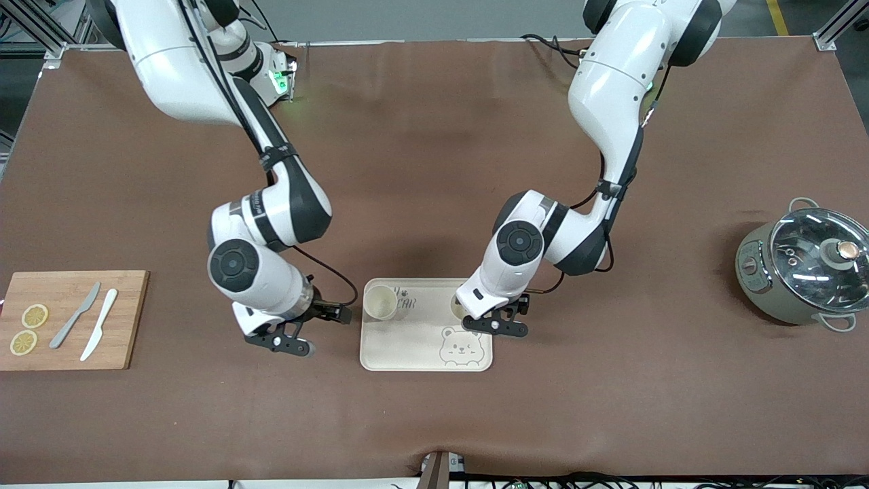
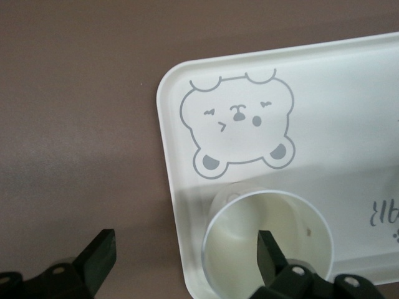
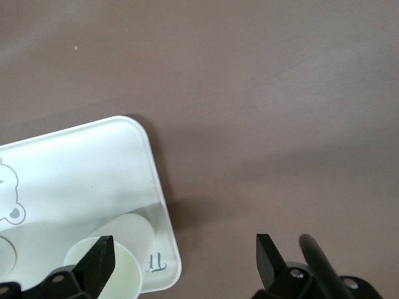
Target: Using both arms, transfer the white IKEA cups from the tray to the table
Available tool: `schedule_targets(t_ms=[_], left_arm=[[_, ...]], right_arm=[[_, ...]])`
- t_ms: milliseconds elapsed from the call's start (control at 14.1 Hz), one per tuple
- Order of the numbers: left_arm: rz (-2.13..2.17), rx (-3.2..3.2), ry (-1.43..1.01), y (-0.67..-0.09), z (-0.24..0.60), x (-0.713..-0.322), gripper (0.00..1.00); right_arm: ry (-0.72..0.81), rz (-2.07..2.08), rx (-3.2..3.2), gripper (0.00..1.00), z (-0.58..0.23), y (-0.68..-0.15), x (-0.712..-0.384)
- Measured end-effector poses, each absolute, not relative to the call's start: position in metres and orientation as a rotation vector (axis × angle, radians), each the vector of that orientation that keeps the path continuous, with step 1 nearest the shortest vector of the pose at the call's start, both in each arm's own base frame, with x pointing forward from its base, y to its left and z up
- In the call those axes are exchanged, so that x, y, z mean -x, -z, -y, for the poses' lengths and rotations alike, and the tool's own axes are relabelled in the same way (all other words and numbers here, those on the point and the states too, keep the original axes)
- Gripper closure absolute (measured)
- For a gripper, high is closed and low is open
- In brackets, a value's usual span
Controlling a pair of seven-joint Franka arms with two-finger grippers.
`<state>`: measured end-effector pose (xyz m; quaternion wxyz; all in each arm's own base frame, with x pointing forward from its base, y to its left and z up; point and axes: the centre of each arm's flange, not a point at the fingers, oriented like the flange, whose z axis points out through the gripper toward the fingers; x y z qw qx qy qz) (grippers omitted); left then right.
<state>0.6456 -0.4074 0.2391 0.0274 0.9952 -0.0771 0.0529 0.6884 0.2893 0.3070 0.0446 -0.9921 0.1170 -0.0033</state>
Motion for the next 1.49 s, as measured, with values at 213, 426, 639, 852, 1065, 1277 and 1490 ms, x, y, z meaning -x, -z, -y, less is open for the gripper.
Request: schedule_targets(t_ms=[213,426,639,852,1065,1277,1490], left_arm=[[0.177,-3.078,-0.152,-0.236,0.407,-0.644,0.06],[0.139,-3.083,-0.142,-0.233,0.406,-0.643,0.38],[0.135,-3.085,-0.136,-0.231,0.405,-0.642,0.68],[0.136,-3.080,-0.140,-0.235,0.409,-0.640,0.93],[0.128,-3.099,-0.098,-0.245,0.407,-0.637,0.95],[0.096,-3.130,-0.026,-0.306,0.388,-0.635,0.95],[-0.001,-3.142,0.015,-0.409,0.332,-0.634,0.95]], right_arm=[[-0.002,-0.345,3.038,0.00,-0.307,-0.282,-0.683],[-0.035,-0.341,3.050,0.00,-0.324,-0.262,-0.674],[-0.050,-0.321,3.058,0.00,-0.347,-0.253,-0.662],[-0.053,-0.298,3.064,0.17,-0.357,-0.251,-0.656],[-0.052,-0.296,3.066,0.51,-0.358,-0.251,-0.656],[-0.050,-0.295,3.069,0.83,-0.357,-0.251,-0.657],[-0.044,-0.296,3.073,0.98,-0.353,-0.251,-0.659]])
